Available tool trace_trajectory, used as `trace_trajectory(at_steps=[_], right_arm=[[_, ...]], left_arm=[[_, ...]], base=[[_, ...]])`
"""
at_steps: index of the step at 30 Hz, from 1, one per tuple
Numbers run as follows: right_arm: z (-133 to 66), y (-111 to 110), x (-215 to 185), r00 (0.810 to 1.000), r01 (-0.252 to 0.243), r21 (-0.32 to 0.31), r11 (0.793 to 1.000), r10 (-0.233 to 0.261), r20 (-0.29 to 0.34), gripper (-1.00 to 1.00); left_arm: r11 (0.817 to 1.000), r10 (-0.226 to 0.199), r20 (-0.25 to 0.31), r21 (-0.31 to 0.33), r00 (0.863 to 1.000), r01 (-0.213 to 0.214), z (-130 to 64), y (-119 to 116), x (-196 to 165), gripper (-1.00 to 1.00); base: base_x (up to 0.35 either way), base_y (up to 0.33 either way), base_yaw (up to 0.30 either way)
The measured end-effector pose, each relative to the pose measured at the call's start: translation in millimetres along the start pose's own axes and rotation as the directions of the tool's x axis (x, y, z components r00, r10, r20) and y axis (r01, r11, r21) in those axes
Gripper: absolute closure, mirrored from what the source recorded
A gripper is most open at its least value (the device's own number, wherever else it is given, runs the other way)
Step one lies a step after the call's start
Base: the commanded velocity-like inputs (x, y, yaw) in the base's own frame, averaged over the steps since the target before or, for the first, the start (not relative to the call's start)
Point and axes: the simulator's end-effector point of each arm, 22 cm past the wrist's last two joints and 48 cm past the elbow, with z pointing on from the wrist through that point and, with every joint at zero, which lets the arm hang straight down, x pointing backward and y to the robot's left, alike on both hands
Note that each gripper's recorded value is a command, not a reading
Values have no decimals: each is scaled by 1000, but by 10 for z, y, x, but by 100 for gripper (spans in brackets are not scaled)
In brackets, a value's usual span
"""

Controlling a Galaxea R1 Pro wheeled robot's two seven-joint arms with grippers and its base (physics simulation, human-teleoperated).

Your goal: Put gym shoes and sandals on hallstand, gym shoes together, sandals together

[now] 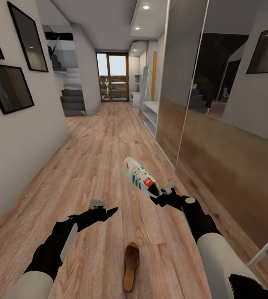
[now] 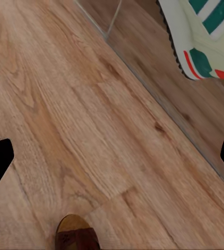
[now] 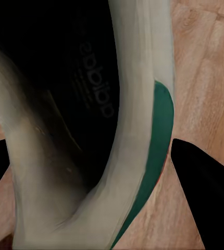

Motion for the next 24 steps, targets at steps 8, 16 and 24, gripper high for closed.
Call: trace_trajectory(at_steps=[8,16,24], right_arm=[[-96,-224,-224,998,-8,55,998,5,55,100],[-389,-865,-74,973,-213,189,959,191,129,100],[-450,-972,-11,963,-255,209,944,229,143,100]], left_arm=[[1000,0,0,-1,1000,0,0,2,2,-100],[1000,0,-1,-1,1000,0,2,4,4,-100],[1000,0,-1,-1,1000,0,3,3,4,-100]], base=[[240,-193,4],[123,-84,0],[9,-6,0]])
